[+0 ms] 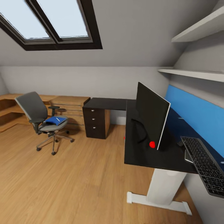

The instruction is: In the bedroom, organize the workspace by keeping the computer under the desk, ensuring the monitor is on the desk, placing the keyboard on the desk next to the monitor, placing the mouse on the desk next to the keyboard, moving the folder from the swivel chair onto the desk next to the mouse, stacking the notebook on top of the folder with the pen on top of the notebook, and positioning the swivel chair next to the desk.

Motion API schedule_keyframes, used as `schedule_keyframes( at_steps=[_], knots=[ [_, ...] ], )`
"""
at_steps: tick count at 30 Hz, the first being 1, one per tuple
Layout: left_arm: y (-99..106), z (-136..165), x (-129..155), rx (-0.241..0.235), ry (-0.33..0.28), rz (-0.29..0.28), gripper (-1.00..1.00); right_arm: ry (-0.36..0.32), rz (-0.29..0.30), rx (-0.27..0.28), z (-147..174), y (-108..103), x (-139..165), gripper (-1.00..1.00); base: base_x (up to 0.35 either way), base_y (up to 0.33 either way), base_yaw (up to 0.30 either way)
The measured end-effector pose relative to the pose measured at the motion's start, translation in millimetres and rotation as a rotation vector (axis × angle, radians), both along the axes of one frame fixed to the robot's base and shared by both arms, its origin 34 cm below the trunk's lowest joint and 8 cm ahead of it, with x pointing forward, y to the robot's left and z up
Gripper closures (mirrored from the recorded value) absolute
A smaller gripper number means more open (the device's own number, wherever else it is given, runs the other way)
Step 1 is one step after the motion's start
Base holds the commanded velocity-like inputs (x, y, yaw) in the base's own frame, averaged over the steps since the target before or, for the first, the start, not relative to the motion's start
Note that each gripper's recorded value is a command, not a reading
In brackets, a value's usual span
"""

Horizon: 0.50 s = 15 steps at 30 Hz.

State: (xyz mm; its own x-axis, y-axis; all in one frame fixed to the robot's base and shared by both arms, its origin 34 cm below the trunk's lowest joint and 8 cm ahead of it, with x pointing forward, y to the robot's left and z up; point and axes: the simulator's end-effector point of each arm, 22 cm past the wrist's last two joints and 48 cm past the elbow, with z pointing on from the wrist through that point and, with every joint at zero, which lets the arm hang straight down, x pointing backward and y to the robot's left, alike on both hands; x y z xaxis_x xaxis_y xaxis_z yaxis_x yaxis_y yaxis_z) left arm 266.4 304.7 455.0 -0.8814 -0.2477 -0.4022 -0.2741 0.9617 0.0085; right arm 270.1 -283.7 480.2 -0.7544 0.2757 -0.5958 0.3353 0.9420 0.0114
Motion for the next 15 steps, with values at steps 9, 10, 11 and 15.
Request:
schedule_keyframes(
  at_steps=[9, 10, 11, 15],
  knots=[
    [0.8, 0.2, 0.7, 0.001, -0.002, -0.001, -1.00, -0.003, 0.000, -0.001, 0.3, -0.7, 0.9, -1.00, -0.054, -0.180, -0.255],
    [0.8, 0.2, 0.6, 0.001, -0.002, -0.001, -1.00, -0.003, 0.000, -0.001, 0.3, -0.4, 0.9, -1.00, -0.183, -0.258, -0.256],
    [0.6, 0.2, 0.5, 0.000, -0.001, -0.001, -1.00, -0.002, 0.000, 0.000, 0.3, -0.1, 0.9, -1.00, -0.220, -0.230, -0.208],
    [-0.4, 0.1, 0.6, -0.001, -0.001, -0.001, -1.00, -0.002, 0.001, 0.001, 0.1, 0.5, 1.0, -1.00, -0.274, -0.161, -0.094]
  ],
)
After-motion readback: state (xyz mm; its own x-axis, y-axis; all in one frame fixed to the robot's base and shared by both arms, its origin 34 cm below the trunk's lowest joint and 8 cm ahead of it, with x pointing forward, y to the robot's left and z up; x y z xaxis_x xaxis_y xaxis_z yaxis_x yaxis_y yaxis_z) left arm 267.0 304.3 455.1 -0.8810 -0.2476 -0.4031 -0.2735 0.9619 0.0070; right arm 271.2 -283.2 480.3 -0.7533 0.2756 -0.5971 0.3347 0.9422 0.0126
